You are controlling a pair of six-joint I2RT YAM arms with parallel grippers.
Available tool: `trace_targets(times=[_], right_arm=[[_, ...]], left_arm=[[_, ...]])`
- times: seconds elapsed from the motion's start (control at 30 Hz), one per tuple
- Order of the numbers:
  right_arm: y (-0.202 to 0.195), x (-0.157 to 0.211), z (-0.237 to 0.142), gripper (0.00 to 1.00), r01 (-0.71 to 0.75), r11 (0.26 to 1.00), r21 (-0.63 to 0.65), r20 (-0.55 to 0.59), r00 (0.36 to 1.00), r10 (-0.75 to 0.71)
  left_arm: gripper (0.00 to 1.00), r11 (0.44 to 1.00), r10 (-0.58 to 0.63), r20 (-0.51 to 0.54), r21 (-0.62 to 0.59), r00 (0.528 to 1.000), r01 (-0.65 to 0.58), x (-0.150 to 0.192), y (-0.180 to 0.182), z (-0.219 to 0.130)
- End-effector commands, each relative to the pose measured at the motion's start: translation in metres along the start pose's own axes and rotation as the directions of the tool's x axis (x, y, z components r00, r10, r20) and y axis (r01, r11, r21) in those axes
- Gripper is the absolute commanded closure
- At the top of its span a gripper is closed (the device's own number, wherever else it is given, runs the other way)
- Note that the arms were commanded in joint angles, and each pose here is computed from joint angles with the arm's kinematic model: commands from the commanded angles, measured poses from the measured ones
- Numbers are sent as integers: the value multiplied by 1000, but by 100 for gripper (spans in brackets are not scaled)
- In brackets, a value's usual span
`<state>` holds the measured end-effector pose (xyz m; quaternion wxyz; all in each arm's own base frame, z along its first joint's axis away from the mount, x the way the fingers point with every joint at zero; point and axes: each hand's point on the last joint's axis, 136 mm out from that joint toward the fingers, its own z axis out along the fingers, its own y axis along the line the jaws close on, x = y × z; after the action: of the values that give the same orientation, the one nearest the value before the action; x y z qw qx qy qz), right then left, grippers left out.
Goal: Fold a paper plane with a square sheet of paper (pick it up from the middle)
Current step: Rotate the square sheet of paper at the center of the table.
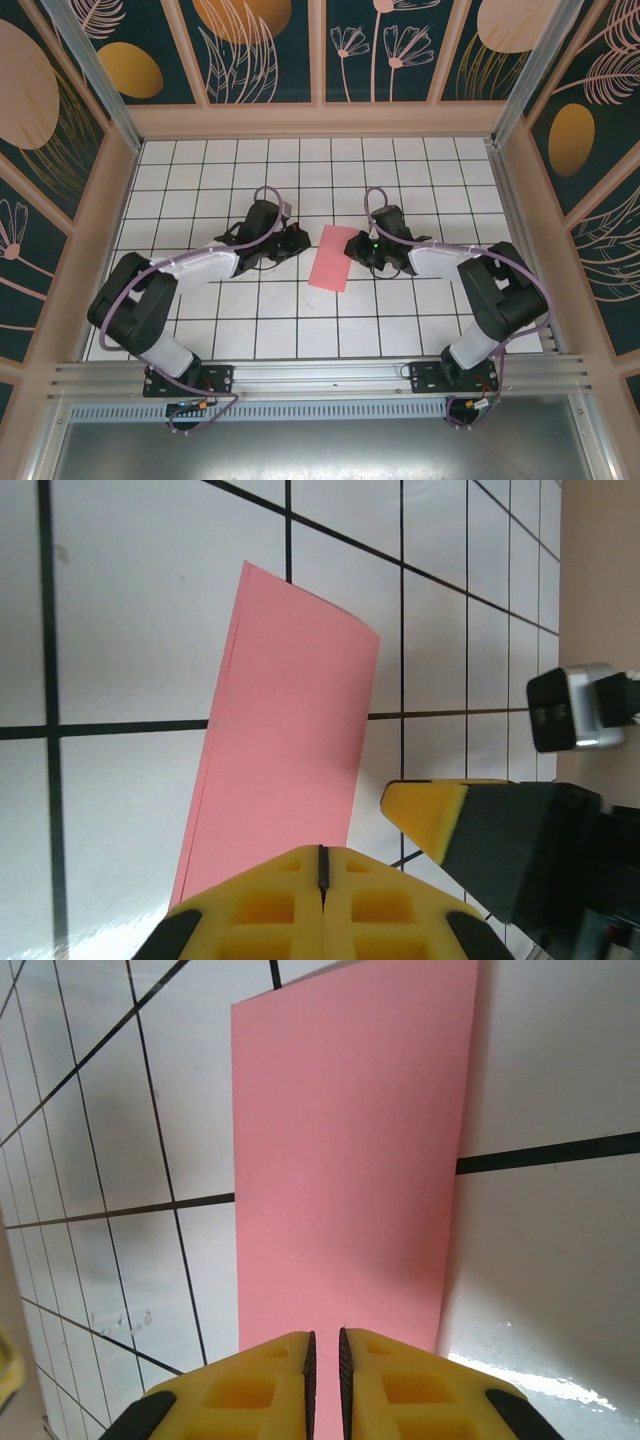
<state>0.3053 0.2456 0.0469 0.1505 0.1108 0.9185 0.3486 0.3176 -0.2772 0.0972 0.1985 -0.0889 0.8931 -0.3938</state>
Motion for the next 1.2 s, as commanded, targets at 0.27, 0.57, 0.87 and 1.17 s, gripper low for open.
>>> trace_targets(times=[0.27, 0.57, 0.87, 1.17], right_arm=[[-13, 7, 31, 84, 68, 995, 79, -102, 993, -59], [-2, 17, 41, 84, 268, 963, -6, -223, 939, -263], [24, -1, 8, 78, 275, 961, -21, -91, 957, -276], [4, 1, -15, 57, 104, 994, 19, 82, 991, -105]], left_arm=[[100, 995, -17, 113, -95, 993, 28, -8, 20, -19], [95, 995, -19, 142, -99, 990, 33, -14, 22, -25], [87, 999, -41, 66, -21, 997, 42, -4, 14, -13], [81, 998, -69, 0, 10, 998, 69, 0, 18, -1]])
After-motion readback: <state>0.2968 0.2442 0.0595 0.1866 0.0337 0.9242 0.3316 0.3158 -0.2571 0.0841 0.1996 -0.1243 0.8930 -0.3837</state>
